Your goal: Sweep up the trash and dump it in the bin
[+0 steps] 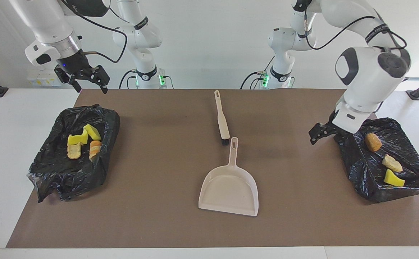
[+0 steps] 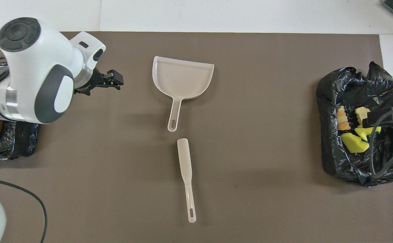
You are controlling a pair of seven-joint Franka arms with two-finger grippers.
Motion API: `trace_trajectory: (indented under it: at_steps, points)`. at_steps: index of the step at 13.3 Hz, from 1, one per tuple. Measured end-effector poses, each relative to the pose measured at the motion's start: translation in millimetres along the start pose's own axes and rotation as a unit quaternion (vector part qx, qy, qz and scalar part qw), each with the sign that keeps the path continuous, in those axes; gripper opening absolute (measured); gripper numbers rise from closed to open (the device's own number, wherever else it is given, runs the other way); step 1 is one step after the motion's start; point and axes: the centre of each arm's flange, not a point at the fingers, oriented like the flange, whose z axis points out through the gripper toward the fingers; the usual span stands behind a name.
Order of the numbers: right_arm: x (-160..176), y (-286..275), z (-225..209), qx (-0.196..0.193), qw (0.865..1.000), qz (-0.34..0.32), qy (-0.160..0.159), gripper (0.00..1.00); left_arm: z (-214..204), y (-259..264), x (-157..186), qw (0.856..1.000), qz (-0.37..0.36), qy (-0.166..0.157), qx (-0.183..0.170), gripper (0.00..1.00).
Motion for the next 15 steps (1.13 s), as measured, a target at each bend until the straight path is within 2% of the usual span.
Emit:
trace_trajectory:
  at_steps: [3, 7, 10, 15]
  points:
    - [0, 0, 0, 0.000, 1.000, 0.000, 0.000, 1.00, -42, -7, -30, 1.000, 0.013, 0.002, -0.003, 1.00]
    - [0, 0, 0, 0.000, 1.000, 0.000, 0.000, 1.00, -71, 1, -60, 0.999, 0.030, -0.013, 0.012, 1.00]
    - [0, 0, 0, 0.000, 1.000, 0.000, 0.000, 1.00, -77, 0, -82, 0.999, 0.035, -0.026, 0.013, 1.00]
    - [0, 0, 0, 0.000, 1.000, 0.000, 0.000, 1.00, -76, -1, -85, 0.999, 0.035, -0.028, 0.013, 1.00]
